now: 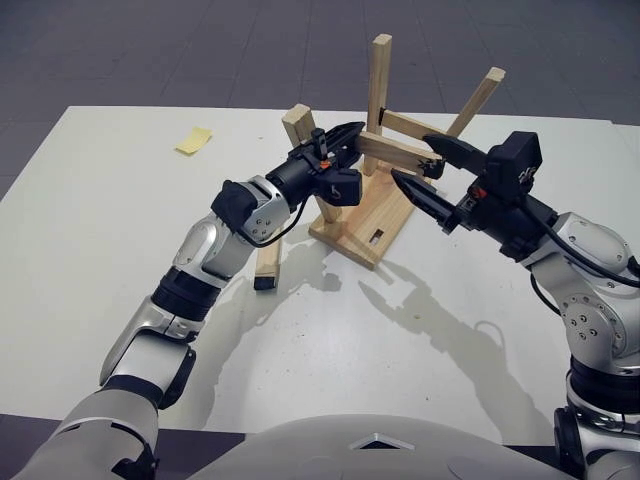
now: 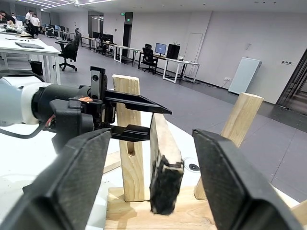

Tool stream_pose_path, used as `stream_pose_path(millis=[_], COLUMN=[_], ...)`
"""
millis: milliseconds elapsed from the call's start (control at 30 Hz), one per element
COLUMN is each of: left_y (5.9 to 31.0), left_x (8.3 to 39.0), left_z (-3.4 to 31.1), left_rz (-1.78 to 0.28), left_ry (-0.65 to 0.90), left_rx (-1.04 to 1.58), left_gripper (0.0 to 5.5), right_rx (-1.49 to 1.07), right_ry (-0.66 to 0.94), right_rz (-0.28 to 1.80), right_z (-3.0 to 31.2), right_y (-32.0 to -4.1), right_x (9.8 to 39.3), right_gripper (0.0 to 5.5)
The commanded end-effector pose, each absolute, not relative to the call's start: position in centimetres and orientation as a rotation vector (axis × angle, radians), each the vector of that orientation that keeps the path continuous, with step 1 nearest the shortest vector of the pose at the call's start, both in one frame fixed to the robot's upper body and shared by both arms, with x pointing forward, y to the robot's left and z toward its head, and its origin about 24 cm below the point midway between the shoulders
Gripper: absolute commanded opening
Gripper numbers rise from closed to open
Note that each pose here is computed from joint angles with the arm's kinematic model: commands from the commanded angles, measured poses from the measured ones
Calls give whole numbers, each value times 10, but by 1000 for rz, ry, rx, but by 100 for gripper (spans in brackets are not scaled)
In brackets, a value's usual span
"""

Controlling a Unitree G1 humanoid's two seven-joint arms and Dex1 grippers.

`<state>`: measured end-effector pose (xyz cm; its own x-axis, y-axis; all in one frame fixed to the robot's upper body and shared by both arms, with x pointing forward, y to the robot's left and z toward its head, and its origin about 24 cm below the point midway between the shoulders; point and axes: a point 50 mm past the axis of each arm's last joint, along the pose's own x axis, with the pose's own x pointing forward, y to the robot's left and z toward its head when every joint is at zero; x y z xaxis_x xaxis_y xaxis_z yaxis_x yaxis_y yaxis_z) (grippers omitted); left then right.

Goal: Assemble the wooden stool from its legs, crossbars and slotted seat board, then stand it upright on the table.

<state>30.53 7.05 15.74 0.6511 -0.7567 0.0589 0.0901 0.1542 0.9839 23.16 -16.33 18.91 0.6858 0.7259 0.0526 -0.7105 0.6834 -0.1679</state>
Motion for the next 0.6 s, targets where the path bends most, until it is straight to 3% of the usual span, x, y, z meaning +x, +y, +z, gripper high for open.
stream_pose_path(millis=[33, 433, 600], left_y=[69, 70, 69], left_x=[304, 304, 304], left_z=[160, 159, 159], left_rz=[-663, -653, -646], left_ry=[-662, -663, -674], left_rx=[1298, 1312, 1315], left_gripper=[132, 132, 132], right_rx=[-133, -134, -125], right_ry=[-97, -53, -36], right_rz=[808, 795, 799], right_z=[187, 180, 178], right_y=[-163, -164, -164], right_x=[233, 236, 236], right_gripper=[242, 59, 52])
